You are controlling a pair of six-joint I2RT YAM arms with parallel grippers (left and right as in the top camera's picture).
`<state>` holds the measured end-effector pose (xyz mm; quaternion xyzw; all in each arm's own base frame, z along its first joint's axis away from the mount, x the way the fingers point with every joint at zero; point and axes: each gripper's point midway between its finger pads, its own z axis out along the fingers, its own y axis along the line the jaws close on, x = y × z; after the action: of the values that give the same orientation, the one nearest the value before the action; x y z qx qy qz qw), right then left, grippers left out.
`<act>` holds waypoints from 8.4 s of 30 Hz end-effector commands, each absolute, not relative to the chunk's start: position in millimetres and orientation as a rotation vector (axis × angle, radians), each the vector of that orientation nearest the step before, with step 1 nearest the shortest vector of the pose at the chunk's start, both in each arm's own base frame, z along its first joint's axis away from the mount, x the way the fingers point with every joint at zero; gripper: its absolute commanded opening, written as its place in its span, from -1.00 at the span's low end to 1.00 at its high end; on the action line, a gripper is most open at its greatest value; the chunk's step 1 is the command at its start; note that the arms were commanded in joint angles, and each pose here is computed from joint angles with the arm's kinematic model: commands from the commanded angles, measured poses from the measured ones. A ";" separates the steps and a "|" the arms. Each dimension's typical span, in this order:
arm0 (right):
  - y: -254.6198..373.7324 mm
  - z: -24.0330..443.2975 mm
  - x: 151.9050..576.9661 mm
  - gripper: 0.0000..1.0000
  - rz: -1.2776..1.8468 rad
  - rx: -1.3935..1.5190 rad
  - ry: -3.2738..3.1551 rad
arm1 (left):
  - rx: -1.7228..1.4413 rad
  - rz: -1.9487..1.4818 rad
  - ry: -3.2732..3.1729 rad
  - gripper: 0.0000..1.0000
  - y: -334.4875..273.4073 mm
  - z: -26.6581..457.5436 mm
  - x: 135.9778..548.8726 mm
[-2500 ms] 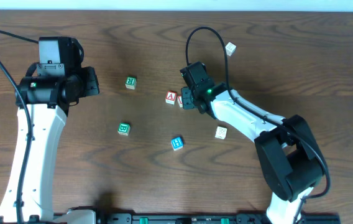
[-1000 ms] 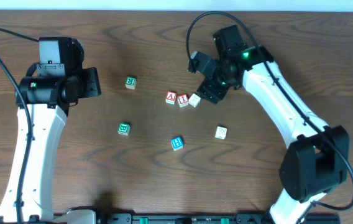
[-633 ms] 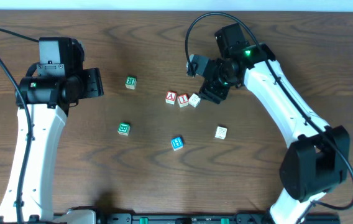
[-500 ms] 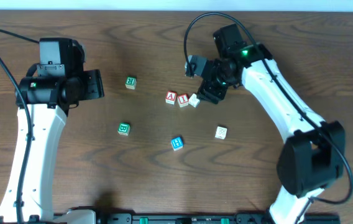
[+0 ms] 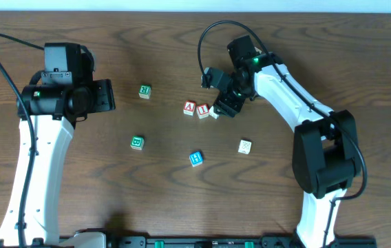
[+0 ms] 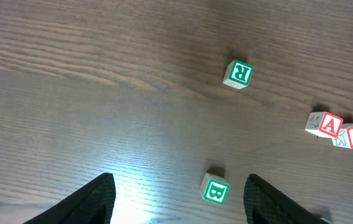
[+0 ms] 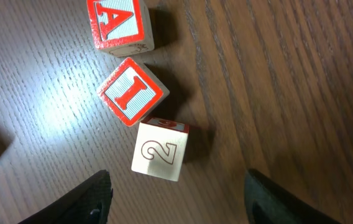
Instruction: Spell out Ai2
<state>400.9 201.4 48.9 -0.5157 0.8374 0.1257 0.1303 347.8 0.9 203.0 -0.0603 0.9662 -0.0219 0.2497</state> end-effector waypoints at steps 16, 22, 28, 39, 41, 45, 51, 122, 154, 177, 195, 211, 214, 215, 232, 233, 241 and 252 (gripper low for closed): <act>217.8 24.0 373.6 0.22 0.417 -1.561 2.499 | -0.160 -0.066 2.638 0.35 0.1 201.2 346.6; 209.4 16.3 377.1 0.22 0.323 -1.544 2.531 | -0.159 -0.066 2.638 0.35 0.1 201.2 346.6; 211.4 16.8 381.8 0.19 0.317 -1.536 2.512 | -0.159 -0.066 2.638 0.35 0.1 201.2 346.6; 213.0 12.8 385.4 0.15 0.313 -1.521 2.502 | -0.159 -0.066 2.638 0.35 0.1 201.2 346.6; 213.1 9.7 385.4 0.15 0.315 -1.522 2.506 | -0.159 -0.066 2.638 0.35 0.1 201.2 346.7; 212.8 2.5 384.7 0.13 0.321 -1.508 2.530 | -0.159 -0.066 2.638 0.34 0.1 201.2 346.6; 213.1 1.8 387.8 0.06 0.315 -1.503 2.522 | -0.159 -0.066 2.638 0.35 0.2 201.2 346.6; 158.9 10.3 296.3 -0.97 -0.151 -1.111 3.433 | -0.154 -0.066 2.626 0.36 0.2 202.7 349.3; 178.3 11.1 332.1 0.16 -0.087 -1.012 3.289 | -0.155 -0.066 2.636 0.36 0.1 201.5 347.2; 180.0 124.5 346.8 0.36 0.069 -0.958 3.026 | -0.125 -0.053 2.633 0.35 0.8 202.0 348.0; 146.3 99.0 297.2 0.64 0.155 -0.894 2.742 | -0.064 -0.043 2.597 0.35 0.3 206.6 356.1; 158.5 47.8 288.4 0.53 0.147 -1.017 2.842 | -0.065 -0.044 2.597 0.35 0.2 206.6 356.0; 161.6 40.4 294.5 0.51 0.148 -1.015 2.833 | -0.065 -0.043 2.597 0.35 0.3 206.6 356.1; 162.8 38.8 295.9 0.51 0.148 -1.022 2.827 | -0.065 -0.043 2.597 0.35 0.3 206.6 356.0; 165.2 14.5 307.2 0.54 0.104 -1.083 2.807 | -0.065 -0.043 2.597 0.35 0.3 206.6 356.1; 165.2 14.5 307.2 0.62 0.104 -1.083 2.807 | -0.065 -0.043 2.596 0.35 0.3 206.7 356.2; 168.1 15.5 312.8 0.99 0.108 -1.074 2.783 | -0.066 -0.044 2.597 0.91 0.2 206.6 356.1; 168.2 15.6 312.6 0.97 0.108 -1.075 2.783 | -0.065 -0.043 2.597 0.91 0.3 206.6 356.1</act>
<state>313.1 165.0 15.6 -0.3530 0.9317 0.0356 0.0773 356.7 0.5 208.2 -0.0291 0.9622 -0.0159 0.2704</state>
